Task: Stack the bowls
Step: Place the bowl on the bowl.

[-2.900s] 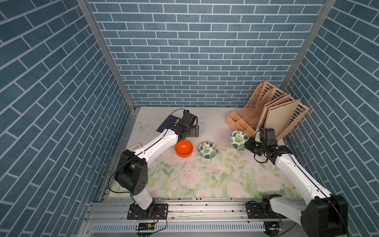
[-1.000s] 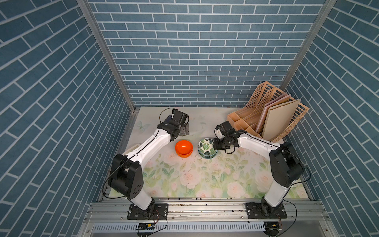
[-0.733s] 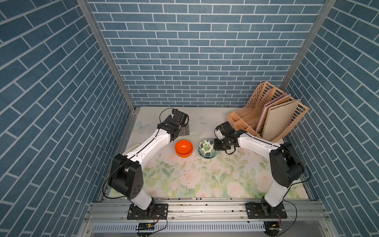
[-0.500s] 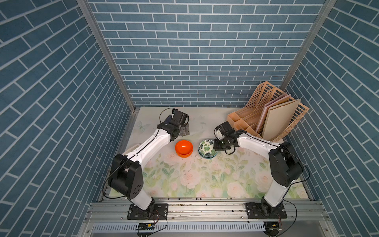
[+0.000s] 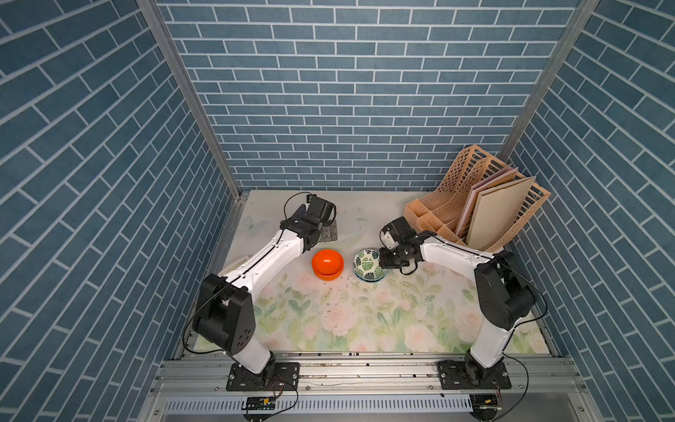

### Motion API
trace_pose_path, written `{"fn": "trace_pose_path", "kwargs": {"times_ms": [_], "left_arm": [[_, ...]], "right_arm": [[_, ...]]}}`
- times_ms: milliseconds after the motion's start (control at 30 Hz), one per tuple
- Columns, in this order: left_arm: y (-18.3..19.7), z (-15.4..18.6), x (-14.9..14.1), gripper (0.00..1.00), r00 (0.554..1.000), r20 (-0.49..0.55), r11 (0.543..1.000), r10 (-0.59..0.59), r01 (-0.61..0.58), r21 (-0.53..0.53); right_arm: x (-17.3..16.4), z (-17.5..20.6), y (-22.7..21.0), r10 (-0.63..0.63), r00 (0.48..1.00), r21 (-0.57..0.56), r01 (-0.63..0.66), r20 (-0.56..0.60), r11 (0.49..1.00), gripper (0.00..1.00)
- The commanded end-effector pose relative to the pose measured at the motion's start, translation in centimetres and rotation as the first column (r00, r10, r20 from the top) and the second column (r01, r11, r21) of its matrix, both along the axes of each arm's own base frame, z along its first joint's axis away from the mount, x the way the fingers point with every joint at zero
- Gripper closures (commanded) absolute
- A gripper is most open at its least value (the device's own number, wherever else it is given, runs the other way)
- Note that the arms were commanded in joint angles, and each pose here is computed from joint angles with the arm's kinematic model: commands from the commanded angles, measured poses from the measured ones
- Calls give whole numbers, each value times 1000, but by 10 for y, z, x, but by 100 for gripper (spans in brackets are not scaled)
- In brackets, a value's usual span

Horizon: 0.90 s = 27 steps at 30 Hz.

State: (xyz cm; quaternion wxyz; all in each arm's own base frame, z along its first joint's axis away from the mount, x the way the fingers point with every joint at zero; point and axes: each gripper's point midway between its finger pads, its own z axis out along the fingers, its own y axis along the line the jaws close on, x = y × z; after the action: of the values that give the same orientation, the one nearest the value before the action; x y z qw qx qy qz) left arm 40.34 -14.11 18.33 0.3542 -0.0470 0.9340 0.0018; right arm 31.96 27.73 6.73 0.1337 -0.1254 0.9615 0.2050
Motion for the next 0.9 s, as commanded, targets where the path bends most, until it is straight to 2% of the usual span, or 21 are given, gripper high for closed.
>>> {"fn": "trace_pose_path", "kwargs": {"times_ms": [0, 433, 667, 867], "left_arm": [[2, -3, 2, 0, 1000, -9, 1000, 5, -5, 13], [3, -2, 1, 0, 1000, -7, 1000, 5, -5, 11], [-8, -1, -4, 0, 999, -11, 999, -42, 42, 2], [-29, 1, -9, 1, 995, -16, 995, -97, 98, 19]], "right_arm": [[5, 11, 7, 27, 999, 17, -27, 28, 999, 89], [5, 20, 7, 26, 999, 23, -27, 48, 999, 77], [7, 39, 3, 27, 996, 17, -28, 86, 999, 60], [5, 42, -2, 25, 995, 3, -25, 95, 1000, 58]]}}
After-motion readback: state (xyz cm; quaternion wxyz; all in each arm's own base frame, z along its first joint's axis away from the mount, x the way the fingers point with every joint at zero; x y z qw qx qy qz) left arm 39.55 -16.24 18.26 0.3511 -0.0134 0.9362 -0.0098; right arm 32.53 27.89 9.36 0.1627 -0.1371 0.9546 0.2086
